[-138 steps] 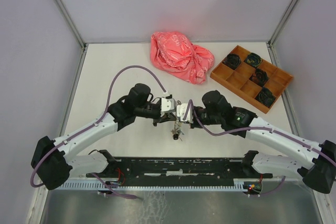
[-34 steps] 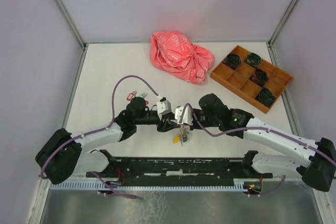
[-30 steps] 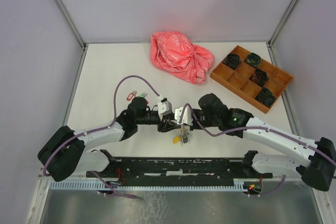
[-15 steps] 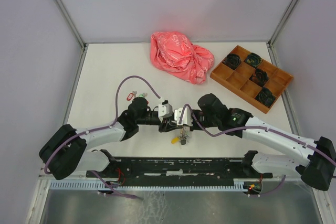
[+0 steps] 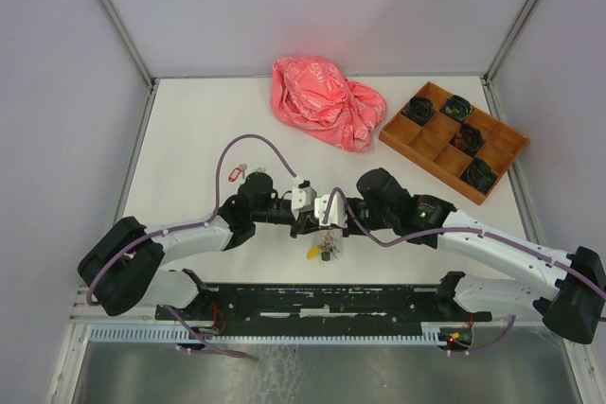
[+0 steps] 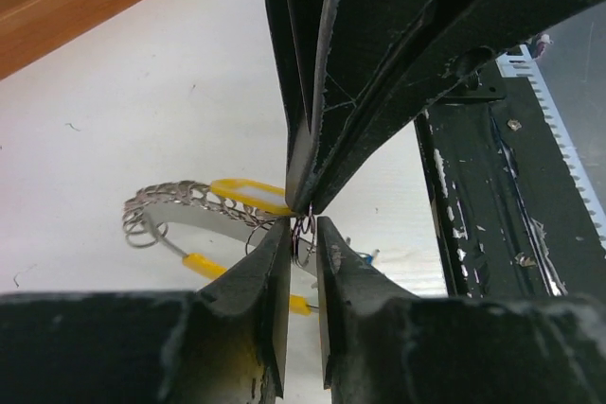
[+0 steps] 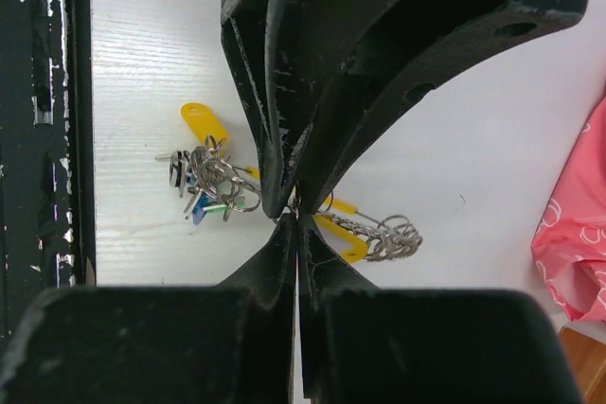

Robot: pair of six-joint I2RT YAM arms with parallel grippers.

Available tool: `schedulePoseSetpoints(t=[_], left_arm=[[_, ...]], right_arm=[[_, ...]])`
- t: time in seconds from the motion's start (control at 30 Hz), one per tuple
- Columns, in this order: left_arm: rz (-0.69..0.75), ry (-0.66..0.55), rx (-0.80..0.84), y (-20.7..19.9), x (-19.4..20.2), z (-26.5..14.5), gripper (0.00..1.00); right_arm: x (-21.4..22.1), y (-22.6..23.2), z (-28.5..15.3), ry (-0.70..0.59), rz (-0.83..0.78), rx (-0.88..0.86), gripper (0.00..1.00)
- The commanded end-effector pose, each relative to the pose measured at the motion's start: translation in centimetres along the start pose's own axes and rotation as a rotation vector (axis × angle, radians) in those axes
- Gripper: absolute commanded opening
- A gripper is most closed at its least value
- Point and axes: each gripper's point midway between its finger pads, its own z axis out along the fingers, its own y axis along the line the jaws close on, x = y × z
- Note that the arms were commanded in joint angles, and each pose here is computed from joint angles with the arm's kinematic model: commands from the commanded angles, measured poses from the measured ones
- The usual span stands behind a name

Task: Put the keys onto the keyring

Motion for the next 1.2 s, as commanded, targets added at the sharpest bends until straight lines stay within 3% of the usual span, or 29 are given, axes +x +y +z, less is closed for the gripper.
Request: schedulePoseSetpoints(t=[0.0, 0.1, 0.5, 0.67, 0.8, 0.93, 1.17], left_arm=[[0.072, -0.029, 0.026, 0.3, -1.5, 0.6, 0.17], [0.062, -0.011, 0.016, 0.4, -1.1, 0.4, 0.11], [0.041, -0.005, 0.012, 0.0, -0.6, 0.2, 0.28], [0.048, -0.031, 0.022, 0.0, -1.4, 0.4, 0.28], [0.047, -0.036, 0.036, 0.0, -1.6, 0.7, 0.2], [0.04, -0.039, 0.045, 0.0, -1.7, 0.9, 0.03], [0.02, -0.084, -0.071, 0.9, -2.9, -0.1, 0.03]], right_arm=[[-3.6, -1.7, -1.1, -0.099, -0.043, 0.051, 0.01], [-3.3, -1.9, -1.5, -0.084, -0.041, 0.07, 0.01], [-3.4, -1.6, -1.9, -0.091, -0.028, 0.063, 0.01], [-3.4, -1.4, -1.7, -0.094, -0.022, 0.051, 0.01], [-3.4, -1.2, -1.6, -0.094, -0.02, 0.037, 0.01], [-3.4, -1.1, -1.6, -0.089, -0.017, 0.029, 0.01], [-0.9, -0.9, -2.2, 0.022, -0.012, 0.046, 0.01]])
